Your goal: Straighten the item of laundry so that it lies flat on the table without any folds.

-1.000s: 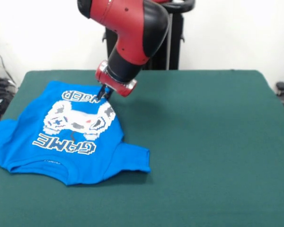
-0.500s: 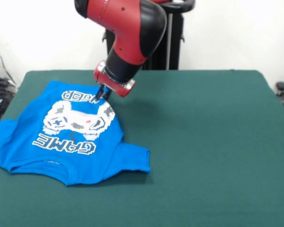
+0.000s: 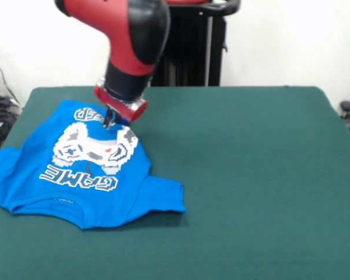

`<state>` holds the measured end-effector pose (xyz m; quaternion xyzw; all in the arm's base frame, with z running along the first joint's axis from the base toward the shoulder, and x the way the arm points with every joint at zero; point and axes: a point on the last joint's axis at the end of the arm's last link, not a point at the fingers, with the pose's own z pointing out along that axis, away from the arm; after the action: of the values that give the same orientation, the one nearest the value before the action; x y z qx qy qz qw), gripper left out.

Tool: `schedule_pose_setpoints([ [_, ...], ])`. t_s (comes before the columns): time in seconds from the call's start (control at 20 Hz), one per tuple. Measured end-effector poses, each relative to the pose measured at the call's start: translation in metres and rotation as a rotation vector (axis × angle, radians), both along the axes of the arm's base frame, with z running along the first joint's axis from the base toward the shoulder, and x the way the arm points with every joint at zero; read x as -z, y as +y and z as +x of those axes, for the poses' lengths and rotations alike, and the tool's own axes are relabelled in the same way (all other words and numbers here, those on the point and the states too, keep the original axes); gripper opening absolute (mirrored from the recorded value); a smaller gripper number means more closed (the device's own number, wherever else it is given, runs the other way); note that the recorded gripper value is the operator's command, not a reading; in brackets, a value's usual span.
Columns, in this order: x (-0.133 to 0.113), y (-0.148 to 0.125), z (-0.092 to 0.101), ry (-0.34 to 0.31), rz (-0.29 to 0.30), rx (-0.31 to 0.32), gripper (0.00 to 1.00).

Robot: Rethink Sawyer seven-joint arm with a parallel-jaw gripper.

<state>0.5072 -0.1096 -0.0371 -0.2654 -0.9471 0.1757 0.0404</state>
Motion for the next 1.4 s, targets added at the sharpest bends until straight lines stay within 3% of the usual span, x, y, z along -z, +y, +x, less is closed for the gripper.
schedule_pose_setpoints([
  [0.25, -0.009, -0.020, 0.009, -0.022, 0.045, 0.084, 0.00],
  [0.45, -0.011, -0.024, 0.012, -0.019, 0.076, 0.115, 0.00],
  [1.15, -0.003, -0.006, 0.020, -0.015, 0.149, 0.126, 0.00],
  [1.4, -0.001, -0.005, 0.018, 0.019, 0.185, 0.153, 0.00],
])
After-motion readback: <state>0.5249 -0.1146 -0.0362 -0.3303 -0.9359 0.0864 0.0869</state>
